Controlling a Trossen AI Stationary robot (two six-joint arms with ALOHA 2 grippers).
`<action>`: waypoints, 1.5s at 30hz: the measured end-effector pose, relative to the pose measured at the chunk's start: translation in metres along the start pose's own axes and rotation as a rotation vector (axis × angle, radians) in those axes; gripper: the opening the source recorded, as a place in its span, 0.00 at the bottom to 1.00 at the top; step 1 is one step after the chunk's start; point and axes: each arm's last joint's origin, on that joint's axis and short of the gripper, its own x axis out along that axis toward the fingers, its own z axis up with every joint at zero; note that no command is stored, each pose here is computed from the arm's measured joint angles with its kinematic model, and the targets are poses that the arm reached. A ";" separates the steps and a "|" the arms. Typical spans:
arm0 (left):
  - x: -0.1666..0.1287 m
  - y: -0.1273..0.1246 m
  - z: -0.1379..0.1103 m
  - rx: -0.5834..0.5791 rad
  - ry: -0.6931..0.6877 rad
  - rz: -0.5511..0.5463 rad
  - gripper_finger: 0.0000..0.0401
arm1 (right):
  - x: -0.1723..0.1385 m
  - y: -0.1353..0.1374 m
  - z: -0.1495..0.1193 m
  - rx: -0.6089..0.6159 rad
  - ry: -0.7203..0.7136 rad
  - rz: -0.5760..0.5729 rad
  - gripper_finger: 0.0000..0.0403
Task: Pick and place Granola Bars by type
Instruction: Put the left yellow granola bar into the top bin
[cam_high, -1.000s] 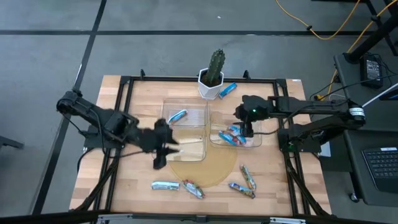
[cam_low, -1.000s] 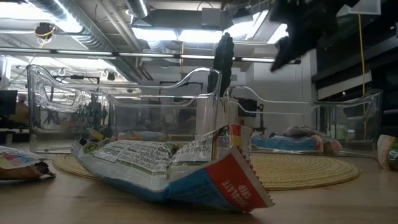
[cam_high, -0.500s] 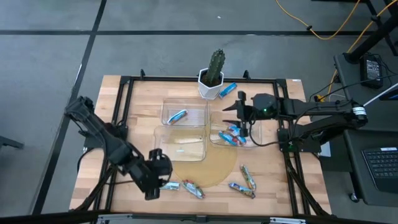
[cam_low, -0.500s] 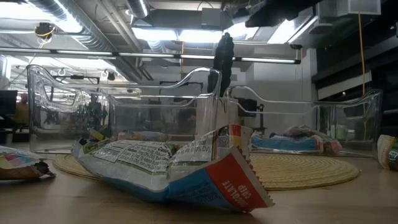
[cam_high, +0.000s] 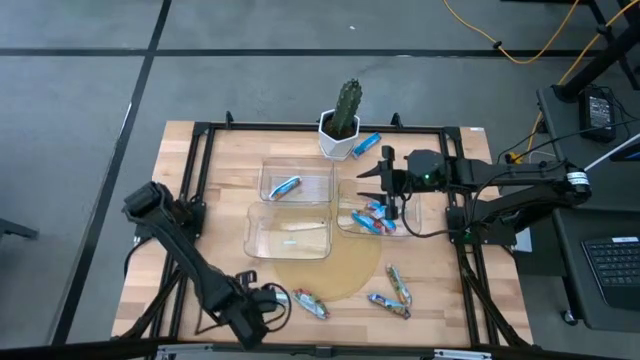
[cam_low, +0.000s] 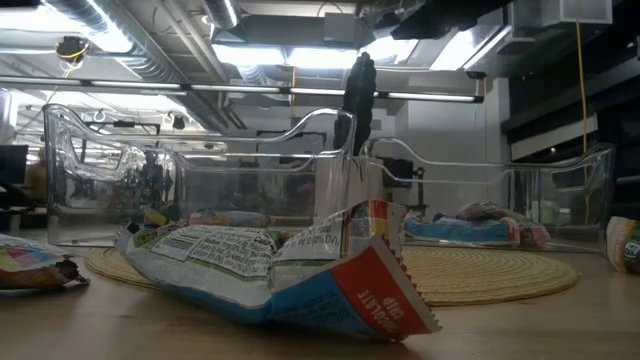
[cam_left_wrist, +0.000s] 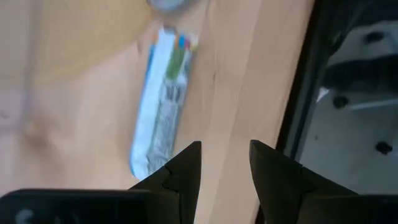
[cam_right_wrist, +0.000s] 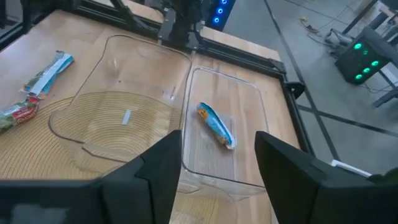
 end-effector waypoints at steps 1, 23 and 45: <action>0.007 -0.001 -0.001 -0.012 0.027 0.006 0.32 | 0.000 0.000 0.000 -0.001 0.002 0.001 0.51; 0.053 -0.001 -0.028 -0.344 0.104 0.271 0.65 | 0.000 0.001 -0.003 -0.021 0.031 0.015 0.51; 0.082 0.007 -0.037 -0.294 0.090 0.231 0.25 | 0.000 0.002 -0.005 -0.024 0.038 0.044 0.51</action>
